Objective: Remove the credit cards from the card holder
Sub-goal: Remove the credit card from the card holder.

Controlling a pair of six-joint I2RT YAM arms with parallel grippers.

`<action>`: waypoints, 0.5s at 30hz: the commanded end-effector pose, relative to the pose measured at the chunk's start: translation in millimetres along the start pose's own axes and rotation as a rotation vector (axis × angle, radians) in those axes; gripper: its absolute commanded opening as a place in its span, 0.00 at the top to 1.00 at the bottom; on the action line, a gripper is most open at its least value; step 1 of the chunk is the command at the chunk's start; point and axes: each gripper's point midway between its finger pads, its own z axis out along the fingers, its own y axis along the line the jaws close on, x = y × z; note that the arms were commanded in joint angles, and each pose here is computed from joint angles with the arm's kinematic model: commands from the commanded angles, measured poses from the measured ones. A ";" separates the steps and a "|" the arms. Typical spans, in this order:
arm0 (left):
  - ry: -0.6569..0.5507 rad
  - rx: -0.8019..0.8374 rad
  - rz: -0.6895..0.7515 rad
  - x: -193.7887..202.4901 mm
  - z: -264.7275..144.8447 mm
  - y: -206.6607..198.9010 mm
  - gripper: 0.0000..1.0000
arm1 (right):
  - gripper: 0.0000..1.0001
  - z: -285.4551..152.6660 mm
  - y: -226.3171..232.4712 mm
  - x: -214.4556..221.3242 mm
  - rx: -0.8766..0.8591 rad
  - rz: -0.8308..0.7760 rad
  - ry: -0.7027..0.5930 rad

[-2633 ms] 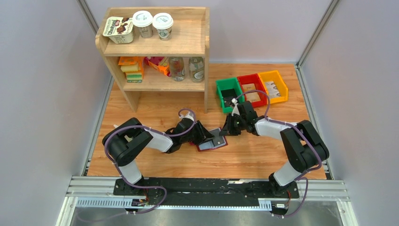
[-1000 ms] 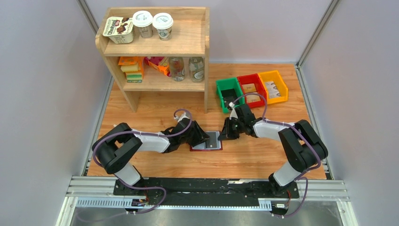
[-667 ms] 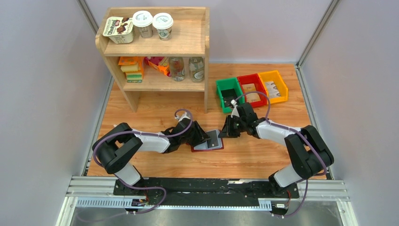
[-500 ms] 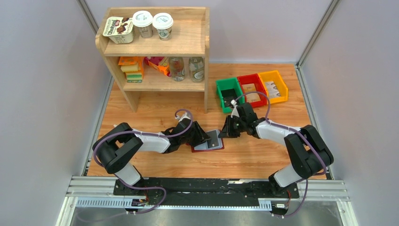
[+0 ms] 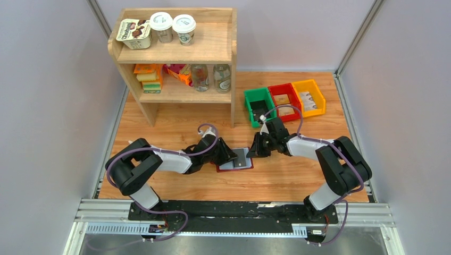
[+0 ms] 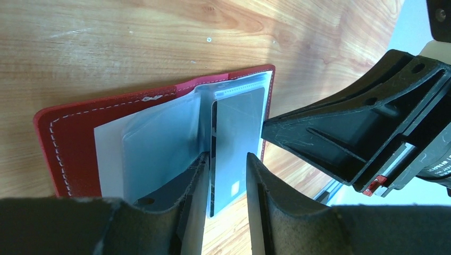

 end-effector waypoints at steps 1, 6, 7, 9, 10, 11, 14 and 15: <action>-0.008 0.144 0.012 -3.3 -2.9 -34.9 0.65 | 0.93 9.9 -16.0 14.0 0.063 -0.022 0.025; -0.034 0.192 0.001 -9.4 -12.5 -47.9 0.75 | 0.93 10.1 -21.1 15.3 0.090 -0.023 0.025; -0.035 0.193 0.001 -9.5 -13.8 -48.1 0.78 | 0.93 10.5 -22.2 15.5 0.095 -0.024 0.026; -0.042 0.205 -0.002 -11.4 -16.6 -52.5 0.79 | 0.93 10.5 -23.6 16.0 0.100 -0.024 0.026; -0.042 0.210 0.000 -11.4 -17.9 -53.3 0.79 | 0.93 10.5 -25.6 16.1 0.104 -0.019 0.026; -0.044 0.216 -0.001 -12.1 -18.7 -55.4 0.80 | 0.93 11.4 -26.0 18.1 0.106 -0.022 0.032; -0.042 0.236 -0.008 -11.5 -21.0 -56.9 0.85 | 0.93 11.5 -28.0 18.0 0.112 -0.019 0.032; -0.046 0.255 -0.012 -12.2 -22.1 -61.1 0.89 | 0.93 11.9 -28.6 18.8 0.113 -0.021 0.033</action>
